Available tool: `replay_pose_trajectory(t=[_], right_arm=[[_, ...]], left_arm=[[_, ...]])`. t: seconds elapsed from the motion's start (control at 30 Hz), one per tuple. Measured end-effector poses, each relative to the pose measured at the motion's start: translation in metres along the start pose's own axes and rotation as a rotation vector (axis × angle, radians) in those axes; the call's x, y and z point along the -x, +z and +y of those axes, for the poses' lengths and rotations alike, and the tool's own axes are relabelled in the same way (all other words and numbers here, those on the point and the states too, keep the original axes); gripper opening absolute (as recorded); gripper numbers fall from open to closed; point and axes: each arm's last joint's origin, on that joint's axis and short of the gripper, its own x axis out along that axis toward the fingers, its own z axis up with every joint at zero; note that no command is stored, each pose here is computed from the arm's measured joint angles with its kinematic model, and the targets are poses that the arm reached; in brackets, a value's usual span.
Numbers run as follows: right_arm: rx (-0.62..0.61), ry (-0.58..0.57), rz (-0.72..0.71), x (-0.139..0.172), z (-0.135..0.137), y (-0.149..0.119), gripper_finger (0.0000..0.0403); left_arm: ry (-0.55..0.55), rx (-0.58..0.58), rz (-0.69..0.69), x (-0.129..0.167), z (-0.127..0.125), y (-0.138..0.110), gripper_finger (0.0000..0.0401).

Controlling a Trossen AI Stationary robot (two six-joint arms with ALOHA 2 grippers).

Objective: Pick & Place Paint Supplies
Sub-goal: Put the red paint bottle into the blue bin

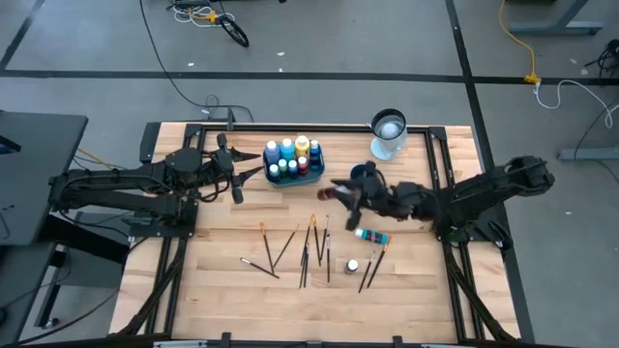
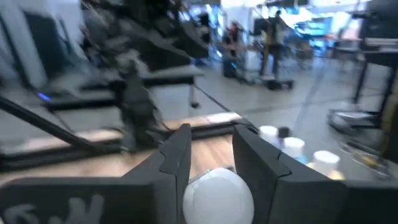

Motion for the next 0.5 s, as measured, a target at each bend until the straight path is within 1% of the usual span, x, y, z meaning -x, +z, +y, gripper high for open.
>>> replay_pose_trajectory(t=[0.1, 0.2, 0.37, 0.5], right_arm=[[0.045, -0.062, 0.085, -0.025, -0.007, 0.010, 0.0104], [0.019, -0.126, 0.152, -0.053, -0.016, 0.010, 0.0105], [0.019, -0.209, 0.240, -0.096, -0.036, -0.008, 0.0105], [-0.006, -0.266, 0.342, -0.117, -0.055, -0.032, 0.0105]], left_arm=[[0.000, 0.001, 0.000, 0.000, 0.000, 0.000, 0.0153], [0.001, -0.001, -0.001, 0.000, 0.000, 0.000, 0.0153], [0.000, 0.000, -0.001, 0.000, 0.000, 0.000, 0.0153], [0.000, 0.001, -0.001, 0.000, 0.000, 0.000, 0.0153]])
